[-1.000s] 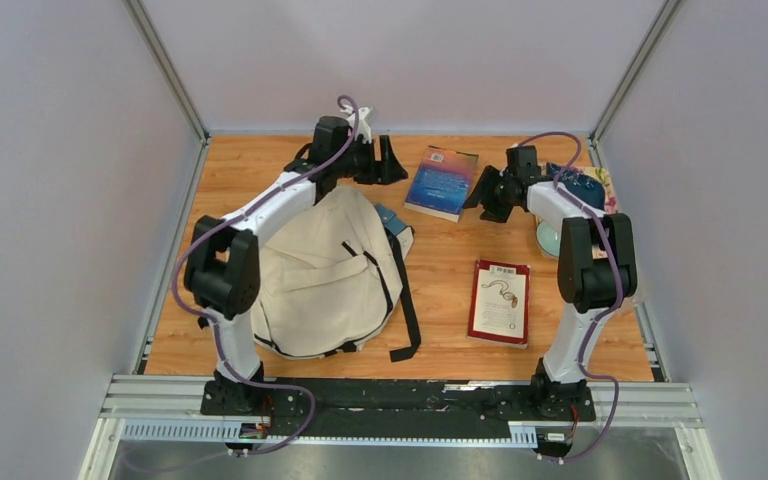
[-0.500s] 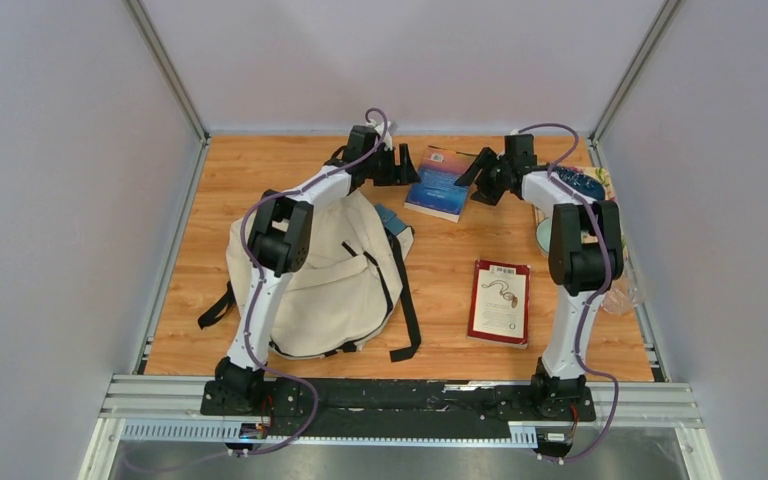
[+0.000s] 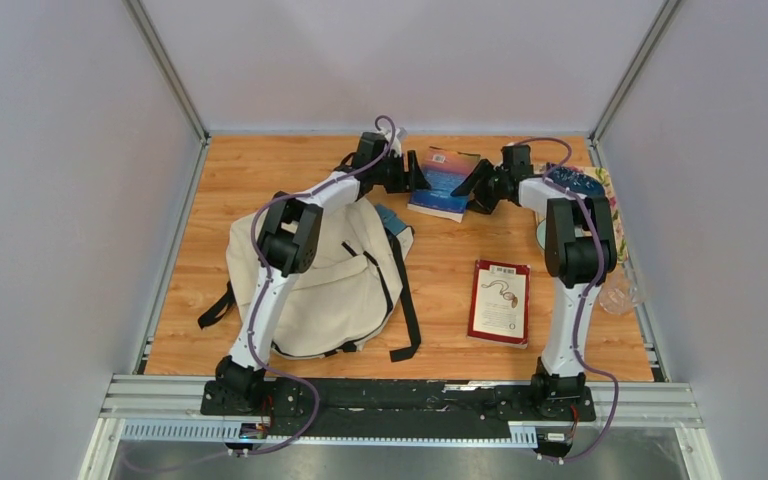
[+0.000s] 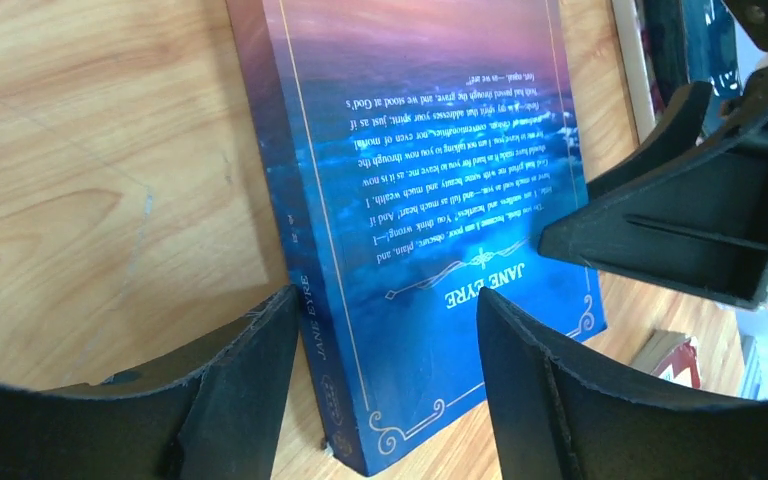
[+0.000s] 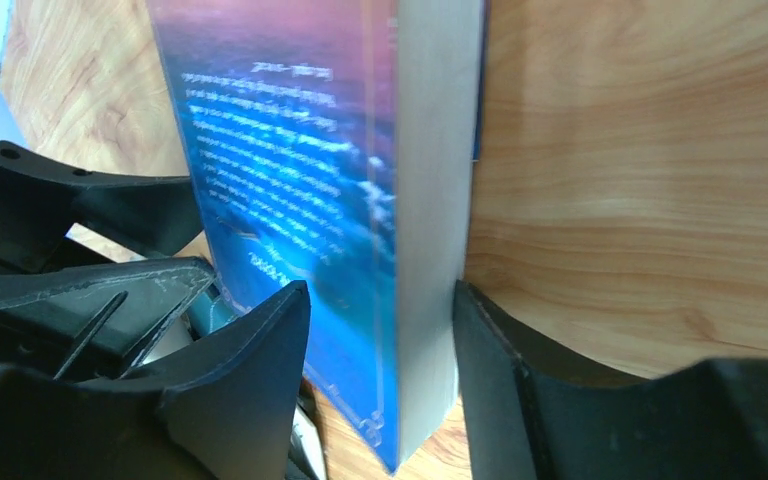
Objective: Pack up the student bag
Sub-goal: Pick up the book from the center of the board.
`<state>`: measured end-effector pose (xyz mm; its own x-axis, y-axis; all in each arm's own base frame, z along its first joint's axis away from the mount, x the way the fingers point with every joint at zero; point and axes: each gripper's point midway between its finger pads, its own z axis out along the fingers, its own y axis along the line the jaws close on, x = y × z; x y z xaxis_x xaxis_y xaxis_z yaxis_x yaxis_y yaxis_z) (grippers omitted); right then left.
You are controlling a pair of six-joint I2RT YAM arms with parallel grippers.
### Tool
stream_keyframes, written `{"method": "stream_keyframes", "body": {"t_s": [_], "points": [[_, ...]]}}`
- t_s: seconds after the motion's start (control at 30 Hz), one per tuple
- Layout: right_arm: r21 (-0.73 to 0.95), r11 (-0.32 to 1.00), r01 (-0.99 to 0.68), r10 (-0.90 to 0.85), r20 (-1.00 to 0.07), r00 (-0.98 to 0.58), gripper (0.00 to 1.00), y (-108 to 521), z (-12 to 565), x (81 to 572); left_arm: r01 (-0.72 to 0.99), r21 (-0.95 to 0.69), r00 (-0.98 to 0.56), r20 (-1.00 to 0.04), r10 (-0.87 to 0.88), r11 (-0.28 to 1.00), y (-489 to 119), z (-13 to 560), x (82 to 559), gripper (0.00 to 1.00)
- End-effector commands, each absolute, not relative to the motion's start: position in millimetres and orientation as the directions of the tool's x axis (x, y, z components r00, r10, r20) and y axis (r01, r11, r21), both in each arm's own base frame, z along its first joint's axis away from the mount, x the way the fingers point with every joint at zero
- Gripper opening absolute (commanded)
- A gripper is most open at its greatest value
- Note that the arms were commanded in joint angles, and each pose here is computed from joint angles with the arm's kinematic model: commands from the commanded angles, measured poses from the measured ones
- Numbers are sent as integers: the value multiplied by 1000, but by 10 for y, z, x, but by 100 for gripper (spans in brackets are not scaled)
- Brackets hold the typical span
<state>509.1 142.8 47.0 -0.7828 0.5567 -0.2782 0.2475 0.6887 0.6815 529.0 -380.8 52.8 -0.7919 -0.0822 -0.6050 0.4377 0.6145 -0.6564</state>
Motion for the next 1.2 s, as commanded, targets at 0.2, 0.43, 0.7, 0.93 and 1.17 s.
{"method": "stream_keyframes", "body": {"t_s": [0.2,0.43,0.7,0.93,1.17], "points": [[756,632,170,526,-257,-811,26,1556,621,4562,473,-709,-862,-496,106,523,-4346,553,4146,46],[791,600,120,502,-256,-826,26,1610,804,4197,496,-692,-854,-496,154,524,-4414,707,3818,31],[838,541,72,497,-249,-831,33,1698,956,4113,489,-700,-863,-475,173,521,-4441,695,3643,22],[798,594,103,509,-273,-817,0,1594,999,4054,515,-689,-849,-491,195,510,-4445,819,3586,22],[805,593,25,530,-366,-765,0,1464,1567,3953,591,-573,-763,-626,162,567,-4206,1427,3668,71]]}}
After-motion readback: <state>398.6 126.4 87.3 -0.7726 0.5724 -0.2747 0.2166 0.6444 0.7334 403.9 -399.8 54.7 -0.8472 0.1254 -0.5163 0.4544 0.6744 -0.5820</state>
